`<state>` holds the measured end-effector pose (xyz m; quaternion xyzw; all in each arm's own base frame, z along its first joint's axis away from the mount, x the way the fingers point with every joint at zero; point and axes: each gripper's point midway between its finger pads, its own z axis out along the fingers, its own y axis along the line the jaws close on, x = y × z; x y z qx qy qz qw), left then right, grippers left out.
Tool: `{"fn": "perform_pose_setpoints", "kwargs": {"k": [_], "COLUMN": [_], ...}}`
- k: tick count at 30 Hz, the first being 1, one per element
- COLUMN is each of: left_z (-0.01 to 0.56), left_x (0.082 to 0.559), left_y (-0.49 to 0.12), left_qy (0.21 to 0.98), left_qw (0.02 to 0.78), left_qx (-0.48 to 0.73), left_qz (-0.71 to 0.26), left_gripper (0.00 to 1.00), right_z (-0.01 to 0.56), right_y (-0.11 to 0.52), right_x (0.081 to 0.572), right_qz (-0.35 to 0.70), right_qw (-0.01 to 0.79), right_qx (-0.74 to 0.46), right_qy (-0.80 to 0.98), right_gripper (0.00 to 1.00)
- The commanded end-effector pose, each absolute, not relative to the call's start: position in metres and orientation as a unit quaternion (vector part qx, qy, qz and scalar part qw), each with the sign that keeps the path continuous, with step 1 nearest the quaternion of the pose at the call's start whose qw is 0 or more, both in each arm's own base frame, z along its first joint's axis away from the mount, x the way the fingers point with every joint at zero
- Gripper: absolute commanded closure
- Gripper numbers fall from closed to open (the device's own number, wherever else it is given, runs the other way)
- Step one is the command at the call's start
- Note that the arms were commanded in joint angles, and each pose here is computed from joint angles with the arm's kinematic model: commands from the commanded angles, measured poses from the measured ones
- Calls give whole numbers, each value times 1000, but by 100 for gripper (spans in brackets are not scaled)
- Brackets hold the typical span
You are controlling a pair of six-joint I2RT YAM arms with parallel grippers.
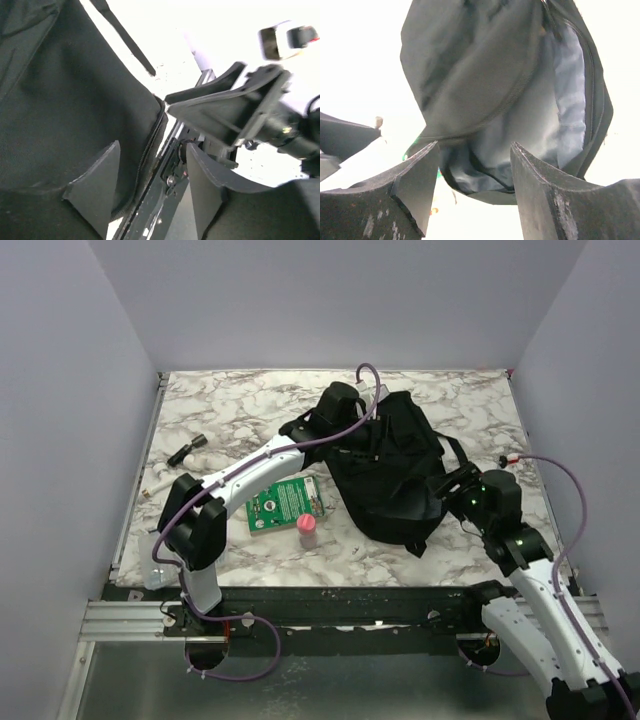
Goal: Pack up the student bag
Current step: Pick up the book from the center of the board.
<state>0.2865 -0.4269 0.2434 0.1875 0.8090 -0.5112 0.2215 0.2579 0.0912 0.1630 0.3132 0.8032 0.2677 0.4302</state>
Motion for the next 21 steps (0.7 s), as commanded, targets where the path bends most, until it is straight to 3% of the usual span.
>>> {"fn": "perform_pose_setpoints", "kwargs": {"k": [1,5,10,15,21], "left_z": [285,281,263,219,154], "left_x": [265,252,246,265,277], "left_y": [-412,-371,-288,-190,-118], "left_qy": [772,778,818,880,916], "left_qw": [244,273,321,354,293], "left_qx": [237,255,212,68,-117], "left_qz": [-537,-504,-428,-311,-247], "left_gripper": [36,2,2,2,1], "right_z": [219,278,271,262,218], "right_y": [69,88,153,242,324], "right_x": [248,262,288,293,290], "right_qz": [205,229,333,384,420], "right_qw": [502,553,469,436,350], "right_qx": [225,121,30,-33,-50], "right_qy": [810,792,818,813,836], "right_gripper": [33,26,25,20,24]}}
